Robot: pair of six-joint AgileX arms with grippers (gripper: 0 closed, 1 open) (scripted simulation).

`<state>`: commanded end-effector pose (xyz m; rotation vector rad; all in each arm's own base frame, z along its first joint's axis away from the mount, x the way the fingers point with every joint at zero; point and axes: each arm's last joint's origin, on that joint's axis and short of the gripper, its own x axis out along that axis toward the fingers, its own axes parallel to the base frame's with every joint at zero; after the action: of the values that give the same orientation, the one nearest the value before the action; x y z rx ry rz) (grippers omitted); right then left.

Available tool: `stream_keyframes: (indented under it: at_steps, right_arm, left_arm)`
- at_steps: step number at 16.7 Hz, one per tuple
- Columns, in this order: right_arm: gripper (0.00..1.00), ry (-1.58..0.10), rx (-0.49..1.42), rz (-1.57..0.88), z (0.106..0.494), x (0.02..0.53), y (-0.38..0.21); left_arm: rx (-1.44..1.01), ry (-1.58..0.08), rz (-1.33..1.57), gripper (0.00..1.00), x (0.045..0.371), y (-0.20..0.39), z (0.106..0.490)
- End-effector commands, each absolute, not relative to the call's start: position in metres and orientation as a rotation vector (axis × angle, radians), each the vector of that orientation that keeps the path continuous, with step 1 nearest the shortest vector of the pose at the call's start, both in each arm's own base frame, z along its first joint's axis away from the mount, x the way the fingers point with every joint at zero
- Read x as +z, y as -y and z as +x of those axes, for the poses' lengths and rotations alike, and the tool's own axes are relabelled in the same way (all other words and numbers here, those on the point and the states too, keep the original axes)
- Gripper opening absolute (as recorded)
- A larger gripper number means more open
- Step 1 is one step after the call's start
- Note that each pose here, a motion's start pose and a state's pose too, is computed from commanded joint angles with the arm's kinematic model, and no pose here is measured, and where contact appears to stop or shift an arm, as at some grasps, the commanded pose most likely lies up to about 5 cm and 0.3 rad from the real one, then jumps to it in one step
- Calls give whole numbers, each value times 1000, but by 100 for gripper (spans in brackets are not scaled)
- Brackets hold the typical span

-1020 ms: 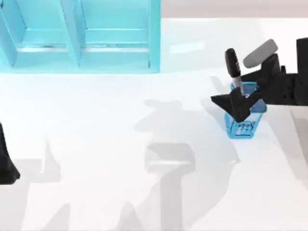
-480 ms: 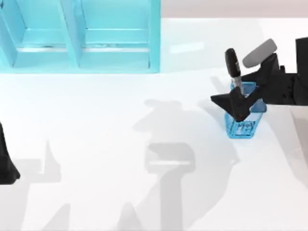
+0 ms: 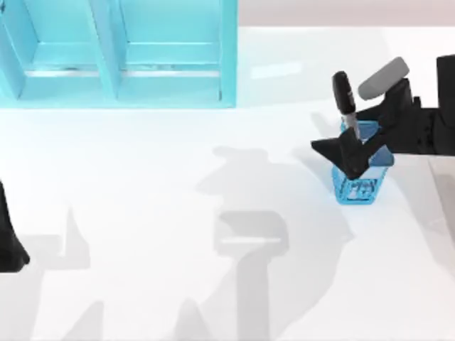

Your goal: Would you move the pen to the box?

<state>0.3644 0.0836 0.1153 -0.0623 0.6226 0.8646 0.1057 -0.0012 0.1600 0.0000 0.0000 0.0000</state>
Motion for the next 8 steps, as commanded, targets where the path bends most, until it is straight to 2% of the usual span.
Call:
stream_keyframes:
  at_steps: [8]
  right_arm:
    - [0, -607, 872, -81, 383, 142, -56]
  left_arm:
    - [0, 0, 0, 100, 160, 1, 106]
